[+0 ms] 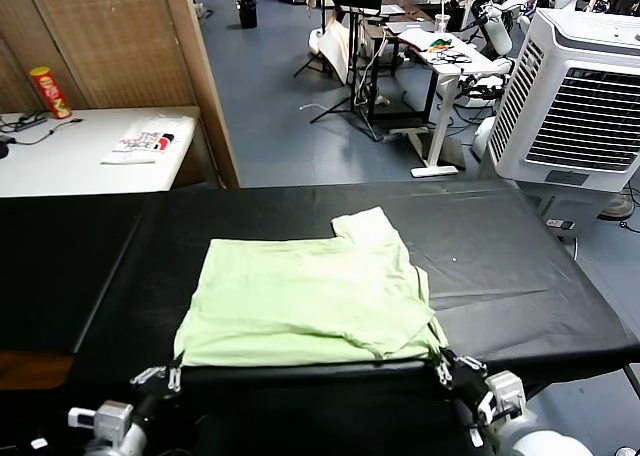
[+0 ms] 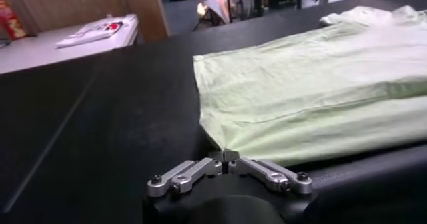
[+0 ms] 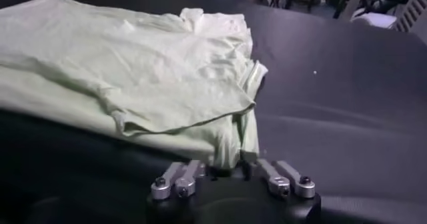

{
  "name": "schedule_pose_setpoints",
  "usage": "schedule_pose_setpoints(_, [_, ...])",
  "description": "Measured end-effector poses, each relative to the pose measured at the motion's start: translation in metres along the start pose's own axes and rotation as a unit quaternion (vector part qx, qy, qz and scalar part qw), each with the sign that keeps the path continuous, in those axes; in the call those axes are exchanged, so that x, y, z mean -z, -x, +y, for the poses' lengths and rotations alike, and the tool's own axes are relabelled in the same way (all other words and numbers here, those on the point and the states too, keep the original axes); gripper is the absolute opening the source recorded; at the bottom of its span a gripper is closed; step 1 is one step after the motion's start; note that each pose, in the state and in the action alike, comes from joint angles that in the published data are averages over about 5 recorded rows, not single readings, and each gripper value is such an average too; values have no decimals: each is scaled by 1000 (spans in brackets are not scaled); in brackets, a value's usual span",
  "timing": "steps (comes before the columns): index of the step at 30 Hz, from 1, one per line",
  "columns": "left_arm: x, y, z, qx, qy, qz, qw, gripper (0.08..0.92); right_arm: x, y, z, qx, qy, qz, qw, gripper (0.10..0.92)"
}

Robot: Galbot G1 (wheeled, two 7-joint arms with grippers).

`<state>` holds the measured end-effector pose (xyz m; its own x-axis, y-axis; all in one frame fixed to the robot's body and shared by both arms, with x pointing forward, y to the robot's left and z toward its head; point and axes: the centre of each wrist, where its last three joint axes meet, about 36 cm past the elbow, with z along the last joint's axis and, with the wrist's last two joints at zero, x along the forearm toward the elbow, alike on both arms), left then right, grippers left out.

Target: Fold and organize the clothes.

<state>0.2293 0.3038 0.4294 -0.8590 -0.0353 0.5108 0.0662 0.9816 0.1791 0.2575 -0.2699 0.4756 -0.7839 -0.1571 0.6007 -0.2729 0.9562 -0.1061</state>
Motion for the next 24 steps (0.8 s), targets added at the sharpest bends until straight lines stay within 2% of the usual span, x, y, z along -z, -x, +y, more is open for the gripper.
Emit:
schedule_pose_setpoints(3, [5, -6, 0, 4, -5, 2, 1000, 622, 8, -5, -4, 3, 5, -18, 1000, 792])
schedule_pose_setpoints(5, [9, -9, 1, 9, -10, -7, 1000, 721, 15, -4, -10, 3, 7, -42, 999, 797])
schedule_pose_setpoints(7, [13, -7, 3, 18, -16, -23, 999, 775, 22, 3, -18, 0, 5, -69, 998, 798])
schedule_pose_setpoints(11, [28, 13, 11, 25, -42, -47, 998, 797, 40, 33, -39, -14, 7, -111, 994, 798])
schedule_pose_setpoints(18, [74, 77, 26, 0, -99, -90, 991, 798, 88, 108, -70, -33, 22, -159, 986, 798])
schedule_pose_setpoints(21, [95, 108, 31, -15, -116, -98, 988, 798, 110, 143, -79, -39, 27, -169, 984, 798])
schedule_pose_setpoints(24, [112, 139, 33, -30, -123, -96, 987, 798, 130, 178, -84, -42, 32, -165, 985, 798])
